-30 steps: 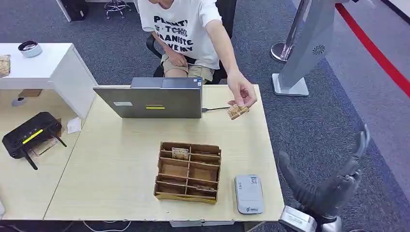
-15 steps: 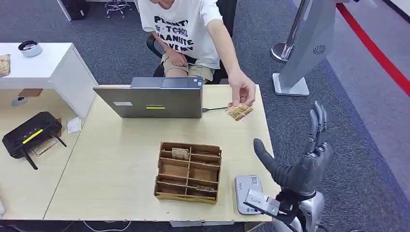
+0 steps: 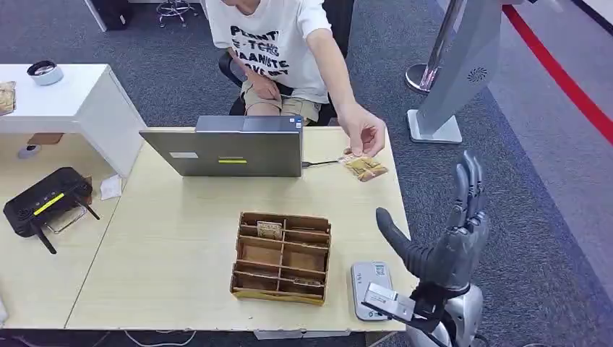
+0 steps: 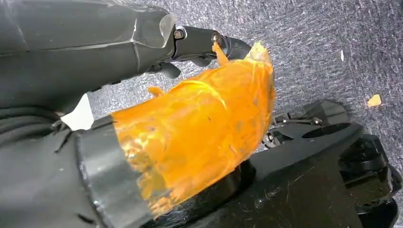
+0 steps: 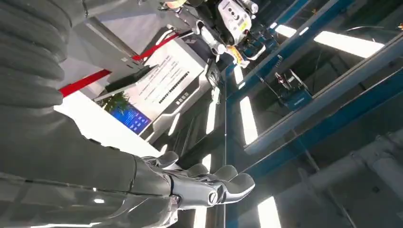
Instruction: Pass the card to the sensor for recognition and then transmit it.
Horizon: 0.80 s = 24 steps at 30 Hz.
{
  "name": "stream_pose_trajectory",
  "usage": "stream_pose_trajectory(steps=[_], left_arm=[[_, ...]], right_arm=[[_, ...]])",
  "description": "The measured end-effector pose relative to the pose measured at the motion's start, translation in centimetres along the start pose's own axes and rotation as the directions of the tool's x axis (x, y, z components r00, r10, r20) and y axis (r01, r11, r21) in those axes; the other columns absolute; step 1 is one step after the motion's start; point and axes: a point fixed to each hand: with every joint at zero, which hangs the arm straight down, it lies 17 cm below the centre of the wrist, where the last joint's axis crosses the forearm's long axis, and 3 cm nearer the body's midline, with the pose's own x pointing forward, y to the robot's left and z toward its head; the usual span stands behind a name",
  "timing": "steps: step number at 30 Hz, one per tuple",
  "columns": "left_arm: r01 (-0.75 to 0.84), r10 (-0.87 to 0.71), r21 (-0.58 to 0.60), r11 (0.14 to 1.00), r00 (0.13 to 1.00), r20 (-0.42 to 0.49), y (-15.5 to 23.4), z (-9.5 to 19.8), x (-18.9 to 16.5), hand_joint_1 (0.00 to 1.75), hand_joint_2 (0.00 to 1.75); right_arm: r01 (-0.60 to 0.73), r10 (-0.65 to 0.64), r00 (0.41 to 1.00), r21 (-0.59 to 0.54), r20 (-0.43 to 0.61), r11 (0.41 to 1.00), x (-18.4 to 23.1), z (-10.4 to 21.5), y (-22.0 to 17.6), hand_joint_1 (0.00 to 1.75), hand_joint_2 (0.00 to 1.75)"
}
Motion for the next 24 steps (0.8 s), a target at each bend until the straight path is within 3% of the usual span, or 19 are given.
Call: stream_pose_trajectory(steps=[24], left_arm=[[0.000,0.000,0.000,1.000,1.000,0.000,0.00,0.00,0.01,0.00,0.00]], right_arm=[[-0.001,0.001,1.000,0.005,0.000,1.000,-0.09,0.08,0.16,0.00,1.75]])
